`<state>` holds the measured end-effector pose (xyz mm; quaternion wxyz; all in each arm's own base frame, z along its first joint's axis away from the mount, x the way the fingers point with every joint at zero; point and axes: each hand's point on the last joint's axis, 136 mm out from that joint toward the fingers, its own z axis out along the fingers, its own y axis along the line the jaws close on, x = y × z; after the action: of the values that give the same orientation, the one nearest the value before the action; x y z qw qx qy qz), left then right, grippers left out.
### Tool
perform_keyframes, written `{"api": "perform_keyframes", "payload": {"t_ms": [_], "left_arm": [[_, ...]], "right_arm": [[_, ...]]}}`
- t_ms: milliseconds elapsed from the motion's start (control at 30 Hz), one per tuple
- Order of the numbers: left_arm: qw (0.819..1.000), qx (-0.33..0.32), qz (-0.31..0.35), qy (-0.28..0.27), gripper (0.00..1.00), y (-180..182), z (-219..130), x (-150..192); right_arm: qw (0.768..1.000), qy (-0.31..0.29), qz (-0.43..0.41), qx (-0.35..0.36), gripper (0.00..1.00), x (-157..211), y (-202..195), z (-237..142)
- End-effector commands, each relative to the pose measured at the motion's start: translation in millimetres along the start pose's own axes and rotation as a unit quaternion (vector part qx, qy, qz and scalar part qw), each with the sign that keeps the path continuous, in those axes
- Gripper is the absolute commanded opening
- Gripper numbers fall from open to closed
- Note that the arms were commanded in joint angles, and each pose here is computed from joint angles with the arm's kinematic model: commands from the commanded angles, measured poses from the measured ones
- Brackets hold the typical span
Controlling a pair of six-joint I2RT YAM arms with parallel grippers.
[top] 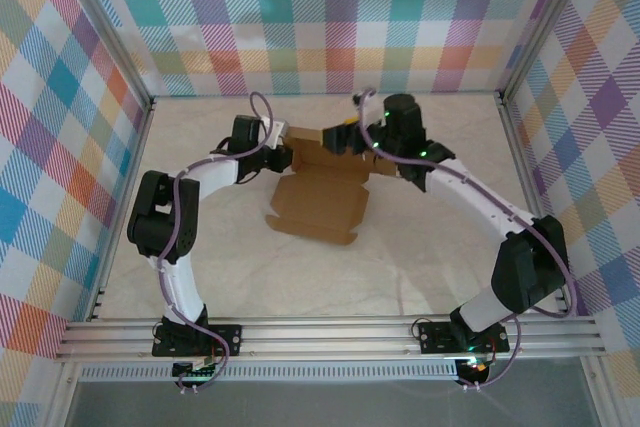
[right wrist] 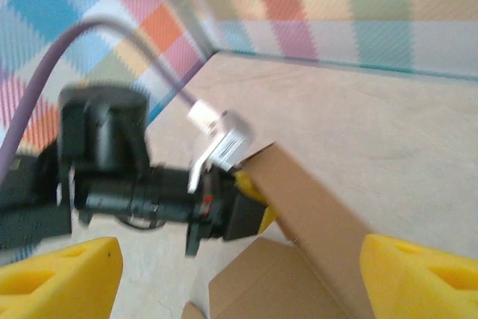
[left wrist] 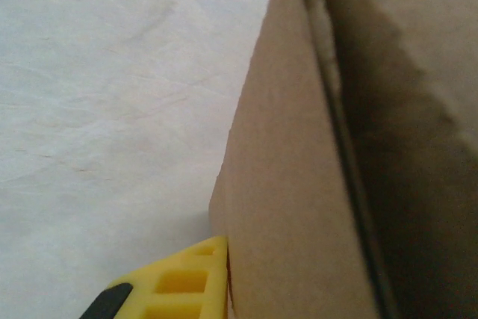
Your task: Fold the paper box
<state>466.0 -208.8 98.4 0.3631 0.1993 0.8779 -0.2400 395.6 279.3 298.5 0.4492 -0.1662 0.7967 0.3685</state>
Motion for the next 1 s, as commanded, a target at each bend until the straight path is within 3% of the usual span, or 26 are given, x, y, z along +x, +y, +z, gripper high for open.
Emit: {"api": "perform_keyframes", "payload": {"t_ms": [0,167,333,567,967], "left_arm": [[0.999,0.01,0.049,0.003,0.12,-23.4,6.3,-1.0],[0.997,0.022,0.076,0.025,0.13,-51.2,16.1,16.3],[0.996,-0.007,0.089,0.03,0.13,-64.6,25.3,32.1],[0.995,-0.036,0.085,0.029,0.13,-71.8,33.5,44.8],[0.996,-0.039,0.075,0.025,0.14,-72.7,39.1,47.2]], "right_arm": [[0.991,0.041,0.124,0.027,0.82,-1.1,-18.1,-8.1],[0.976,0.107,0.185,0.042,0.82,17.7,-40.8,-2.5],[0.962,0.164,0.214,0.031,0.82,43.2,-47.6,11.7],[0.956,0.199,0.211,0.044,0.8,69.1,-68.7,32.7],[0.943,0.242,0.227,-0.007,0.71,87.5,-75.5,68.0]]}}
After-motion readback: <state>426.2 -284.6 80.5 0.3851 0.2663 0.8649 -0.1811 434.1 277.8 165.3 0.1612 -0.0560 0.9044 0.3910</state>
